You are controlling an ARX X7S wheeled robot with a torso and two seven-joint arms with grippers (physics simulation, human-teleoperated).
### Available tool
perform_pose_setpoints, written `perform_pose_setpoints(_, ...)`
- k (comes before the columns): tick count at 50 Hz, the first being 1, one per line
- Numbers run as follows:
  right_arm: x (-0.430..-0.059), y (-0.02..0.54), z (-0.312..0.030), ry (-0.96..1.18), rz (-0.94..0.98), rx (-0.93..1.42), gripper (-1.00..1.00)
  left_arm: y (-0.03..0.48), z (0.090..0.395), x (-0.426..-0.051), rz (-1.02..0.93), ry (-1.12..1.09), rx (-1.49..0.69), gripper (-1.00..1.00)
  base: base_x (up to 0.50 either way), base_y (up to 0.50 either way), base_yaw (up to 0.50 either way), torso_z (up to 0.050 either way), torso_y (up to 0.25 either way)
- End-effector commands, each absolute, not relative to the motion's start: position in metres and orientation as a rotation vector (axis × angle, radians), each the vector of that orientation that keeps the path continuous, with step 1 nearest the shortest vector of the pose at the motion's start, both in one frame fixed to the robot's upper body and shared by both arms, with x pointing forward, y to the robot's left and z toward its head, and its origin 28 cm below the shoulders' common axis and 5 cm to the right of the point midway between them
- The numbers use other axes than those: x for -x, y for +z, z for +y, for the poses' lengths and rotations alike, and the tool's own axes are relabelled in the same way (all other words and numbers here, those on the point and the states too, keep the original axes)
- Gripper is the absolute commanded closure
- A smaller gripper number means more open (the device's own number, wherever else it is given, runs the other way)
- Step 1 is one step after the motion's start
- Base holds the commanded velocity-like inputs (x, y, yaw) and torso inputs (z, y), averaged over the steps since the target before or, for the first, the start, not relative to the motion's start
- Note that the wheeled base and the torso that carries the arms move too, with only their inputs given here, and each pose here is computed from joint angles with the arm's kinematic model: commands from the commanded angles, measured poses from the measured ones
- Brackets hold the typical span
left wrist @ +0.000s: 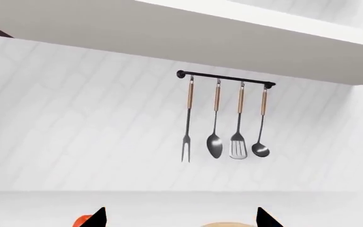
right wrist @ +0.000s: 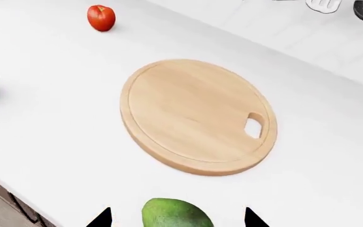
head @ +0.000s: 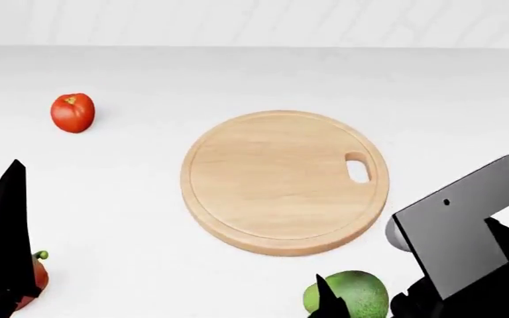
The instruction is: Place the avocado, onion, tomato and bell pepper on the cutting board.
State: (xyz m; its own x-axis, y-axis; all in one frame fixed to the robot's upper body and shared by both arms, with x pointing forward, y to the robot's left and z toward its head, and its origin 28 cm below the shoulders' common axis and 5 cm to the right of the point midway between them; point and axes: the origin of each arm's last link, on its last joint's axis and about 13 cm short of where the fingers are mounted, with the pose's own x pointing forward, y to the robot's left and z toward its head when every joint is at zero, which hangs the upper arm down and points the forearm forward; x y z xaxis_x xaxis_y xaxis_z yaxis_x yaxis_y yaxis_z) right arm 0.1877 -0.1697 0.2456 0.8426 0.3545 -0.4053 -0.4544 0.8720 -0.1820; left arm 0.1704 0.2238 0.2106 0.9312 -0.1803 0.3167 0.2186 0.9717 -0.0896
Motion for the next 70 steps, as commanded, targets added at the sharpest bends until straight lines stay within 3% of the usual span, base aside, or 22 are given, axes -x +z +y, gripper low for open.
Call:
perform_pose_setpoints(1, -0.202, 0.227, -0.172, 0.446, 0.444, 0.291, -1.0, 0.211, 0.223, -0.169, -0.309, -0.207, 0.128, -1.0, 0.0, 0.0, 0.0, 0.0, 0.0)
perform_pose_setpoints(27, -0.233, 0.208, -0.169, 0.499, 0.512, 0.365, -1.0, 0.212, 0.221, -0.16, -0.3, -0.201, 0.134, -1.0, 0.0, 0.0, 0.0, 0.0, 0.0)
perform_pose_setpoints(65, -0.248, 0.167, -0.171, 0.519, 0.629, 0.434, -1.0, 0.212, 0.221, -0.152, -0.291, -0.194, 0.138, -1.0, 0.0, 0.0, 0.0, 0.0, 0.0)
perform_pose_setpoints(66, -0.247, 0.167, -0.171, 0.52, 0.631, 0.434, 1.0, 0.212, 0.221, -0.152, -0.29, -0.193, 0.138, -1.0, 0.0, 0.0, 0.0, 0.0, 0.0)
perform_pose_setpoints(70, -0.244, 0.173, -0.17, 0.53, 0.611, 0.43, 1.0, 0.213, 0.22, -0.152, -0.291, -0.198, 0.139, -1.0, 0.0, 0.0, 0.0, 0.0, 0.0)
